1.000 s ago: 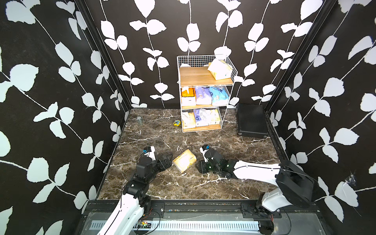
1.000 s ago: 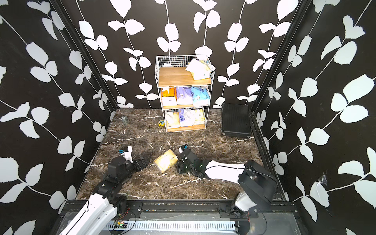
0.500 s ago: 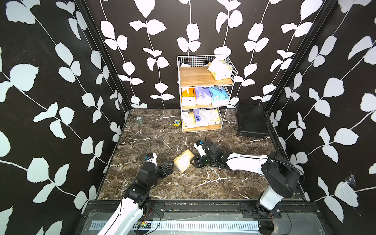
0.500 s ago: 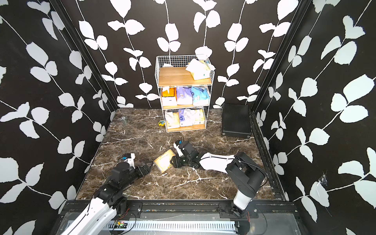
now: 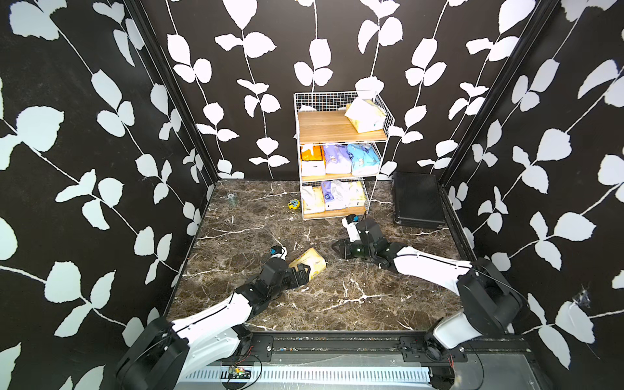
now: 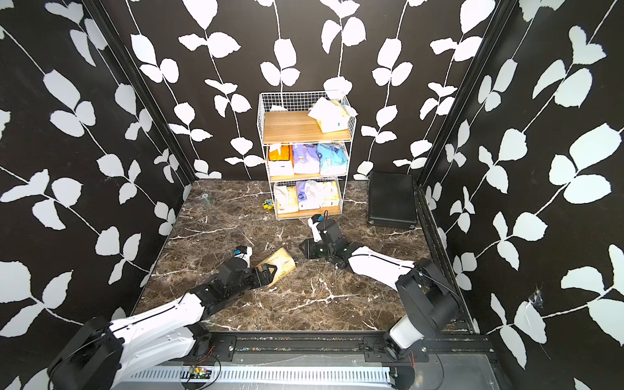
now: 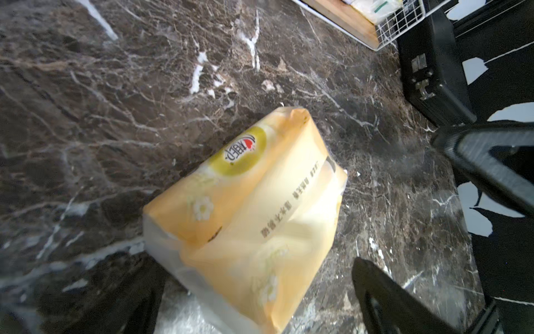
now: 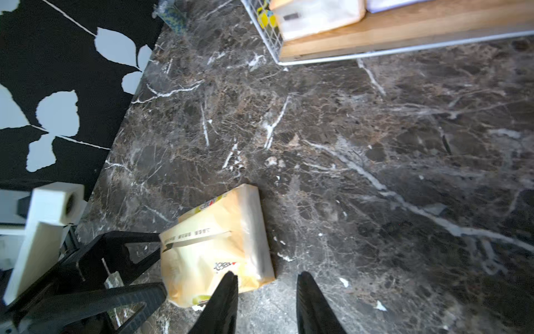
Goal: Remove the tissue boxes from the shelf
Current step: Place the box of tissues at the center of the board, then adjust the shelf at the center of the board.
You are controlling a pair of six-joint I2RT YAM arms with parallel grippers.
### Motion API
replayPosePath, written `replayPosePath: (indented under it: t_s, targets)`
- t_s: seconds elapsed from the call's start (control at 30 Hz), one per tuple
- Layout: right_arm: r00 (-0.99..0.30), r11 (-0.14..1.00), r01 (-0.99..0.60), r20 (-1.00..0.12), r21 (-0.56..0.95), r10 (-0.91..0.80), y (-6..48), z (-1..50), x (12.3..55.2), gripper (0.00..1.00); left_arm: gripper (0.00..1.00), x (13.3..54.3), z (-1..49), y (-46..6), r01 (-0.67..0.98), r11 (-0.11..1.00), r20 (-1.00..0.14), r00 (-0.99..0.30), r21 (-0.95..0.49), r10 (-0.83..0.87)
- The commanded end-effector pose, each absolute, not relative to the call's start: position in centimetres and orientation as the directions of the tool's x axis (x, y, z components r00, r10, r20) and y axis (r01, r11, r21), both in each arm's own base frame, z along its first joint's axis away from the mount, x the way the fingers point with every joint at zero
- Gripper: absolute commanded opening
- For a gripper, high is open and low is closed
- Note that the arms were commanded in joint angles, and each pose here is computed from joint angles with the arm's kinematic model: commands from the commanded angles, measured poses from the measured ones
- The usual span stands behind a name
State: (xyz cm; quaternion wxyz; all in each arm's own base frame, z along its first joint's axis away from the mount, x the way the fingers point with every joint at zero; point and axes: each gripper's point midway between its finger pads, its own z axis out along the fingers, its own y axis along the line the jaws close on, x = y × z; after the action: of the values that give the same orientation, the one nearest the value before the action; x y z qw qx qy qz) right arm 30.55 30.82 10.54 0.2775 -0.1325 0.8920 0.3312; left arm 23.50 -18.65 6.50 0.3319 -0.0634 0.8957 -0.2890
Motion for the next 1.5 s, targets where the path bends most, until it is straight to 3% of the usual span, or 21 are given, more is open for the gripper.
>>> replayPosePath:
  t_s: [0.0,0.4,0.63,0.87,1.1,1.3,1.47]
  targets:
    - [-0.845,0.705,-0.412,-0.531,0.577,-0.061,32.7,8.7,30.3,0.36,0.99,25.6,9.1,-19.6,0.114,0.807,-0.62,-0.704,-0.579,-0.345]
    - [-0.854,0.633,-0.438,-0.515,0.638,-0.073,36.9,7.4,28.9,0.35,0.99,29.2,9.6,-20.5,0.127,0.884,-0.699,-0.665,-0.45,-0.261]
    - [-0.797,0.73,-0.428,-0.603,0.533,-0.028,33.8,9.9,29.6,0.4,0.99,30.2,14.0,-17.9,0.125,0.948,-0.791,-0.588,-0.292,-0.166]
    - [-0.663,0.801,-0.466,-0.748,0.375,-0.036,30.0,18.7,30.7,0.49,0.99,31.6,22.7,-15.7,0.217,0.96,-0.877,-0.476,-0.18,-0.057]
    - [-0.506,0.824,-0.474,-0.862,0.31,0.033,26.1,29.4,31.8,0.53,0.99,35.1,32.2,-17.4,0.332,0.941,-0.918,-0.388,-0.056,0.082]
    - [-0.36,0.885,-0.388,-0.926,0.257,0.111,22.3,38.7,33.9,0.58,0.99,39.1,36.6,-18.3,0.351,0.935,-0.957,-0.283,-0.046,0.059]
    - [-0.206,0.887,-0.312,-0.935,0.341,0.287,19.2,45.4,36.1,0.61,0.99,40.9,38.4,-19.8,0.419,0.907,-0.961,-0.263,-0.039,0.08]
